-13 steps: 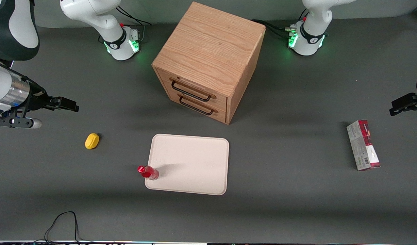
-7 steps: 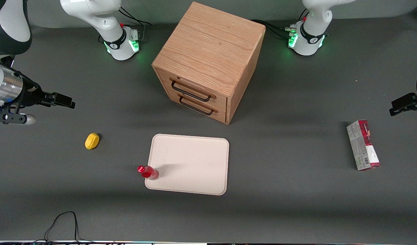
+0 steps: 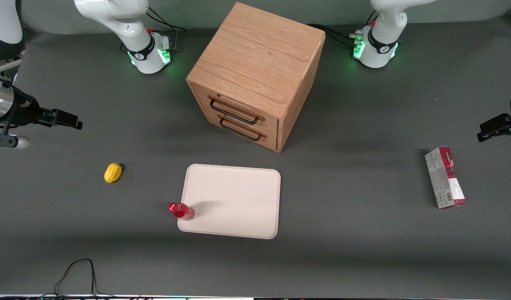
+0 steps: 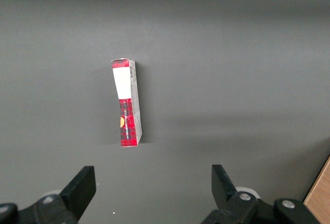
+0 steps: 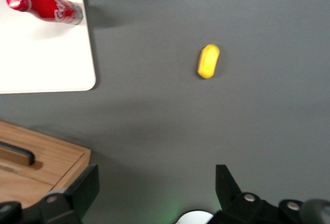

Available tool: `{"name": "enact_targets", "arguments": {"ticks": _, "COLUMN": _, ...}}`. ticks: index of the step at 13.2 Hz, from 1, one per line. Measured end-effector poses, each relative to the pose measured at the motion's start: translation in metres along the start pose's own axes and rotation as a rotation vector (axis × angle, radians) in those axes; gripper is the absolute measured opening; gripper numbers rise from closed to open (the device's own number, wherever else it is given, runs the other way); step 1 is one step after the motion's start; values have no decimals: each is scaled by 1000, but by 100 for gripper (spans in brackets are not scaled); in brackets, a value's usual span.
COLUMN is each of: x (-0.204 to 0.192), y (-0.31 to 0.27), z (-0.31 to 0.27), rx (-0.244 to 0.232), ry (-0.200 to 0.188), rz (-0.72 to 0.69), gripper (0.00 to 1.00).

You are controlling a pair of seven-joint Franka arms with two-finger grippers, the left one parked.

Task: Place coke bottle on tray

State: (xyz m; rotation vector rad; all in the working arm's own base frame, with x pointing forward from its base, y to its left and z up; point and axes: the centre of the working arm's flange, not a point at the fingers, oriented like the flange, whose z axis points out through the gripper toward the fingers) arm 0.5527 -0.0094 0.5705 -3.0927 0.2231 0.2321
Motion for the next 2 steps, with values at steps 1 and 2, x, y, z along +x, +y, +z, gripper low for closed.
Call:
{"name": "enact_targets", "arguments": {"ticks": 1, "x": 0, "y": 0, "z": -2, "rx": -14, "ry": 7, "rz": -2, "gripper": 100}}
{"name": "enact_targets", "arguments": {"ticks": 2, "x": 0, "y": 0, "z": -5, "rx": -21, "ry": 13, "rz": -2, "gripper": 100}}
